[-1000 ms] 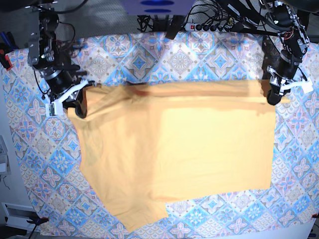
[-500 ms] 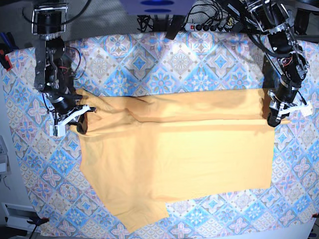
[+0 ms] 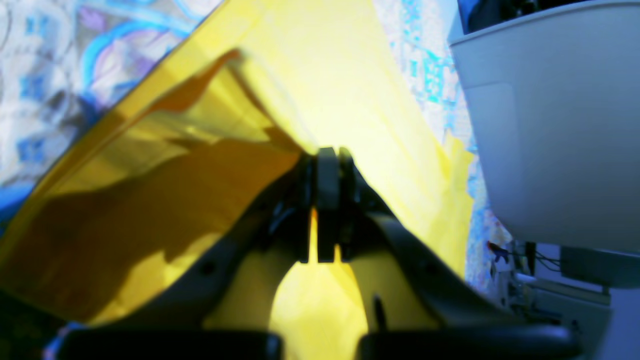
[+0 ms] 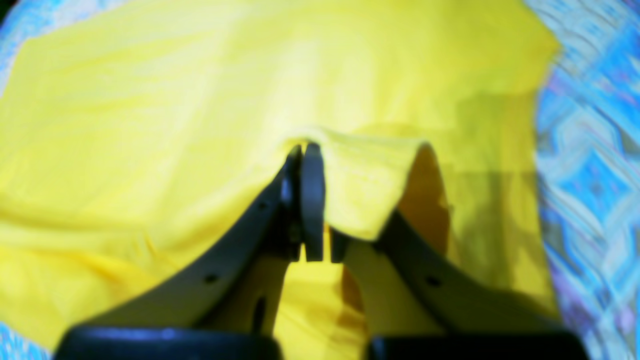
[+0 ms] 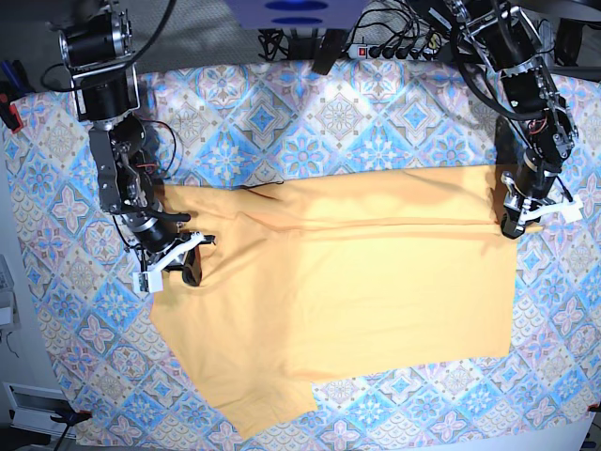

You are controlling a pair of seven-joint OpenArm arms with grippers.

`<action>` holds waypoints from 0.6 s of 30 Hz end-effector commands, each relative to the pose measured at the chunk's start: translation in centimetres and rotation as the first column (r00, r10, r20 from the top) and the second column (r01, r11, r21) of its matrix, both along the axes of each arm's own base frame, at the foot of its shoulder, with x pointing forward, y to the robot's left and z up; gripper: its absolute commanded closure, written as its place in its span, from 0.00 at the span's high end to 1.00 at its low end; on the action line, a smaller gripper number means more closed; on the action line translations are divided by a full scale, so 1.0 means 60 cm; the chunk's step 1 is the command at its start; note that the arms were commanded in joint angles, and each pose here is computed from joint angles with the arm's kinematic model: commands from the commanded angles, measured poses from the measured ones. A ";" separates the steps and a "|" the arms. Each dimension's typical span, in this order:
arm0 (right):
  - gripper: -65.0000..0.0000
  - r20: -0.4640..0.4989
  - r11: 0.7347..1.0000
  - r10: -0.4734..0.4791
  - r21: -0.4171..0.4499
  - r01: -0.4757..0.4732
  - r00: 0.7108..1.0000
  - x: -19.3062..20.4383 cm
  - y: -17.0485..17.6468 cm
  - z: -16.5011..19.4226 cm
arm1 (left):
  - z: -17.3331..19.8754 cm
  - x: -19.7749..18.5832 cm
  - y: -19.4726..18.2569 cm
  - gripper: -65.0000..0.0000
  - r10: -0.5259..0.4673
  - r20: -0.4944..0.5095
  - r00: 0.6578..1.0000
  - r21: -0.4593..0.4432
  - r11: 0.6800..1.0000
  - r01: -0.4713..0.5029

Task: Fold the T-shirt properly
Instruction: 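Lift both held corners and drag them across the shirt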

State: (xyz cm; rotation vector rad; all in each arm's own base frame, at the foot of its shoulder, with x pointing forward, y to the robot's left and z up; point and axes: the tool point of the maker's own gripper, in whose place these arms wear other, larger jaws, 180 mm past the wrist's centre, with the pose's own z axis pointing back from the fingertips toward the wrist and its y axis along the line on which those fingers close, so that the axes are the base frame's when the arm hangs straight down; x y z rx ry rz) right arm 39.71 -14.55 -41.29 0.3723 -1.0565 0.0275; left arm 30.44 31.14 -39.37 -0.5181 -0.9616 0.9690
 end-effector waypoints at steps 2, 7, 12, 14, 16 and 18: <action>0.01 0.053 1.000 -0.006 -0.002 0.006 0.999 0.023 -0.008 0.022 | 0.017 0.014 0.011 0.00 0.007 0.035 0.999 0.010 1.000 -0.008; 0.06 0.044 1.000 -0.009 -0.003 0.009 0.999 0.018 -0.009 0.014 | 0.000 0.011 0.012 0.00 0.016 0.014 1.000 -0.011 1.000 -0.016; 0.15 0.048 1.000 -0.009 -0.002 0.009 0.999 0.019 -0.009 0.016 | 0.000 0.012 0.012 0.15 0.019 0.012 1.000 -0.013 1.000 -0.019; 0.16 0.047 1.000 -0.011 -0.001 0.011 0.999 0.020 -0.010 0.016 | 0.001 0.012 0.012 0.18 0.020 0.013 1.000 -0.013 1.000 -0.020; 0.16 0.049 1.000 -0.010 -0.001 0.010 0.999 0.019 -0.009 0.017 | 0.002 0.012 0.011 0.18 0.017 0.013 1.000 -0.016 1.000 -0.017; 0.16 0.054 1.000 -0.008 0.002 0.008 0.998 0.020 -0.007 0.021 | 0.003 0.010 0.010 0.18 0.012 0.015 1.000 -0.016 1.000 -0.012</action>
